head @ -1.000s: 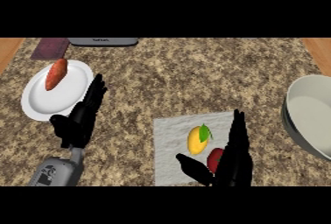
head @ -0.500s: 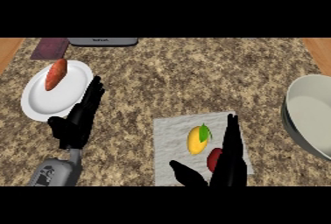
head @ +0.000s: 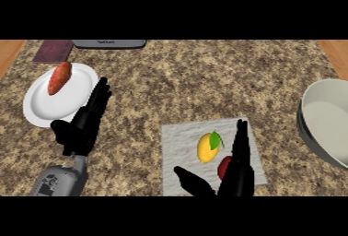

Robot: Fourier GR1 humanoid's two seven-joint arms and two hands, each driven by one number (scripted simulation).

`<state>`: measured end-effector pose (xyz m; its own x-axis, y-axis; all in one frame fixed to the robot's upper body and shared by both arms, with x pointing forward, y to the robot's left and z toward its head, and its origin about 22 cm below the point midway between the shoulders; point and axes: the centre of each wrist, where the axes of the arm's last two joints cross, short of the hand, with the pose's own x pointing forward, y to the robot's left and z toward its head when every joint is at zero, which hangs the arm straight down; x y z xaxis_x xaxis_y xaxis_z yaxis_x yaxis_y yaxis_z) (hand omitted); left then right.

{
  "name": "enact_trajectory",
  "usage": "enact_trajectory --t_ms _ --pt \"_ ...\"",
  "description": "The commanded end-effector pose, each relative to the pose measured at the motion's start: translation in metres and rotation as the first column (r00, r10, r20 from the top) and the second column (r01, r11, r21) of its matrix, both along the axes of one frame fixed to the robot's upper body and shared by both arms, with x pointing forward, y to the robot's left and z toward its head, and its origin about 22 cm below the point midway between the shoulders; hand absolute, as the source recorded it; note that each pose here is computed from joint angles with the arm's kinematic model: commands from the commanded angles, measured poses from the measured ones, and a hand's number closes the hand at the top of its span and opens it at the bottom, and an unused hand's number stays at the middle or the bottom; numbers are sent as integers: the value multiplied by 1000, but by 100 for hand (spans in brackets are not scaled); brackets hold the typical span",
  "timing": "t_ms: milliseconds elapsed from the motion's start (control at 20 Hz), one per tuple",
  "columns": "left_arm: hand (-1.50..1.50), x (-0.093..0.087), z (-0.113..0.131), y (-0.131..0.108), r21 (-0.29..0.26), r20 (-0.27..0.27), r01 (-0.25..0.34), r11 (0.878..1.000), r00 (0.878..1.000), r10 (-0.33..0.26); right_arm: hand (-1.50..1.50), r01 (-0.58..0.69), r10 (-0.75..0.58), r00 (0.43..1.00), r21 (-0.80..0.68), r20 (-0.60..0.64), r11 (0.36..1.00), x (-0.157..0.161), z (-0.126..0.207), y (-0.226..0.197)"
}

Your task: Pick the lemon from the placemat and place it in the bowl

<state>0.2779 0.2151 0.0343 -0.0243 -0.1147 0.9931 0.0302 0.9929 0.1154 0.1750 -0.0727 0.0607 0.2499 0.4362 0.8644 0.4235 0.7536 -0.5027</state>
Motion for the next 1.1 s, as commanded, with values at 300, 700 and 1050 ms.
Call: enact_trajectory --t_ms 300,700,1050 --pt "0 -2 -1 5 -14 12 4 1000 1000 -4 -150 124 -109 990 192 -91 974 12 -22 4" --pt "0 4 5 -6 -5 -11 -15 1000 1000 15 -150 156 -139 982 138 -125 978 35 -52 -5" --pt "0 -9 21 -1 -2 -10 9 1000 1000 -9 -150 189 -177 959 35 -224 981 16 -73 -8"
